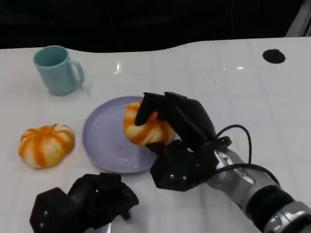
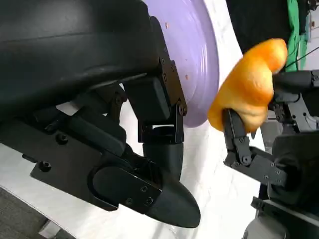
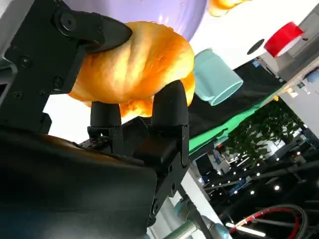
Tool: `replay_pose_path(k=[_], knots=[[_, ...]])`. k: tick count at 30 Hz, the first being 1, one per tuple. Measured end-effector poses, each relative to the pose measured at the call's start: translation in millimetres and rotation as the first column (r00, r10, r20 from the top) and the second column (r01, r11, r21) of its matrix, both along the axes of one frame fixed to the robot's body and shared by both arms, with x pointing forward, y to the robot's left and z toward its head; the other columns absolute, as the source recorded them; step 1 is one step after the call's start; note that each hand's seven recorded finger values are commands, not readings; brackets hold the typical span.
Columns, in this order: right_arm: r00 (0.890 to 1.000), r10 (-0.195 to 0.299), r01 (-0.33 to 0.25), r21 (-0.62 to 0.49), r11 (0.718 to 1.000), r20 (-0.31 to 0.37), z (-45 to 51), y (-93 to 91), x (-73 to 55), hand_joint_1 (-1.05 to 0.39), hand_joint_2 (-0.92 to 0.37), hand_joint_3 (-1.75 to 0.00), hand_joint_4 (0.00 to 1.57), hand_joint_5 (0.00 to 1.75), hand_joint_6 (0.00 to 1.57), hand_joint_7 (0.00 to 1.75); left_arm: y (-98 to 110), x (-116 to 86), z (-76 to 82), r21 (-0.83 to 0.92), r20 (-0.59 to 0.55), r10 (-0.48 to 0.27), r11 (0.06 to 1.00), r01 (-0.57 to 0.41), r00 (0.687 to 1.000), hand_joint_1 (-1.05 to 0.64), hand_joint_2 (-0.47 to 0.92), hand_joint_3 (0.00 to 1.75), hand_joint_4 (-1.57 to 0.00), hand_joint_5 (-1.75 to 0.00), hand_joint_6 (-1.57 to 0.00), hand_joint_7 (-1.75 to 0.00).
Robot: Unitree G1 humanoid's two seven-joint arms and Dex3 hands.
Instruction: Grasp the bread from the table and place it into the plate.
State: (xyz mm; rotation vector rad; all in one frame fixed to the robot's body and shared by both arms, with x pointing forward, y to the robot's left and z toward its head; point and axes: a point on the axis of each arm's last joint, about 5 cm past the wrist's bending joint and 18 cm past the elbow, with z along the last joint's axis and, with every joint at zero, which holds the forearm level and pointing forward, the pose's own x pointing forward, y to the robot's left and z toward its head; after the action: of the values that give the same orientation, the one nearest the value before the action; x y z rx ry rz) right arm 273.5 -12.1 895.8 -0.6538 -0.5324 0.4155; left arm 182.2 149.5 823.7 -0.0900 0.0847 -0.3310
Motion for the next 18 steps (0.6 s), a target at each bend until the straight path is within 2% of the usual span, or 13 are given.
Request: replay_pose_path(k=[1, 2, 4, 5, 7, 8, 9, 10, 12, 18], knots=[[1.0, 0.003, -0.003, -0.002, 1.0, -0.005, -0.2, 1.9, 0.0, -0.06, -0.37, -1.29, 0.87, 1.75, 0.78, 1.47, -0.1, 0.0, 0.0, 0.001, 0.0, -0.001, 1.0, 0.001, 1.0, -1.05, 0.84, 0.0, -0.9, -1.53, -1.3, -0.72], [1.0, 0.006, -0.006, -0.003, 1.0, -0.011, -0.4, 3.5, -0.1, -0.07, -0.37, -1.26, 0.82, 1.74, 0.79, 1.34, -0.1, 0.0, 0.1, 0.001, 0.001, -0.001, 1.0, 0.001, 1.0, -1.05, 0.84, 0.0, -0.9, -1.53, -1.3, -0.72], [1.0, 0.008, -0.009, -0.005, 1.0, -0.029, -1.2, 5.7, -0.4, -0.11, -0.46, -0.97, 0.66, 1.37, 0.73, 0.76, -0.2, 0.0, 0.1, 0.001, 0.001, -0.002, 1.0, 0.002, 1.0, -1.05, 0.85, 0.0, -0.9, -1.53, -1.3, -0.72], [0.999, 0.013, -0.014, -0.019, 1.0, -0.044, -1.5, 6.2, -0.1, -0.13, -0.5, -0.88, 0.54, 1.21, 0.68, 0.55, -0.2, 0.0, 0.1, 0.001, 0.001, -0.002, 1.0, 0.002, 1.0, -1.05, 0.85, 0.0, -0.9, -1.53, -1.3, -0.72], [0.997, 0.027, -0.031, -0.057, 0.998, -0.078, -1.3, 6.2, 1.2, -0.2, -0.57, -0.73, 0.23, 0.7, 0.48, 0.2, -0.3, 0.0, 0.2, 0.001, 0.002, -0.002, 1.0, 0.002, 1.0, -1.05, 0.85, 0.01, -0.91, -1.53, -1.3, -0.72], [0.994, 0.039, -0.047, -0.077, 0.996, -0.098, -1.0, 6.1, 1.9, -0.25, -0.62, -0.62, 0.14, 0.57, 0.4, 0.11, -0.3, 0.0, 0.2, 0.001, 0.002, -0.002, 1.0, 0.002, 1.0, -1.05, 0.85, 0.01, -0.91, -1.53, -1.3, -0.72], [0.992, 0.053, -0.065, -0.097, 0.993, -0.114, -0.5, 6.0, 2.5, -0.32, -0.71, -0.47, 0.07, 0.46, 0.33, 0.06, -0.4, 0.0, 0.2, 0.001, 0.002, -0.003, 1.0, 0.003, 1.0, -1.05, 0.85, 0.01, -0.91, -1.53, -1.3, -0.72], [0.99, 0.065, -0.08, -0.117, 0.99, -0.125, -0.2, 5.8, 3.0, -0.41, -0.83, -0.27, 0.03, 0.25, 0.23, 0.03, -0.5, 0.0, 0.2, 0.001, 0.002, -0.003, 1.0, 0.003, 1.0, -1.05, 0.85, 0.01, -0.91, -1.53, -1.3, -0.72], [0.987, 0.081, -0.104, -0.164, 0.981, -0.141, -0.2, 4.6, 3.8, -0.5, -0.9, -0.16, 0.01, 0.05, 0.15, 0.01, -0.5, 0.0, 0.3, 0.001, 0.002, -0.003, 1.0, 0.003, 1.0, -1.05, 0.85, 0.0, -0.91, -1.52, -1.3, -0.72], [0.982, 0.121, -0.149, -0.204, 0.968, -0.145, 7.9, 1.7, 6.7, -0.62, -0.92, -0.23, 0.0, 0.0, 0.08, 0.0, -0.7, 0.2, 0.5, 0.0, 0.0, -0.004, 1.0, 0.004, 1.0, -1.05, 0.84, 0.0, -0.9, -1.52, -1.3, -0.72]])
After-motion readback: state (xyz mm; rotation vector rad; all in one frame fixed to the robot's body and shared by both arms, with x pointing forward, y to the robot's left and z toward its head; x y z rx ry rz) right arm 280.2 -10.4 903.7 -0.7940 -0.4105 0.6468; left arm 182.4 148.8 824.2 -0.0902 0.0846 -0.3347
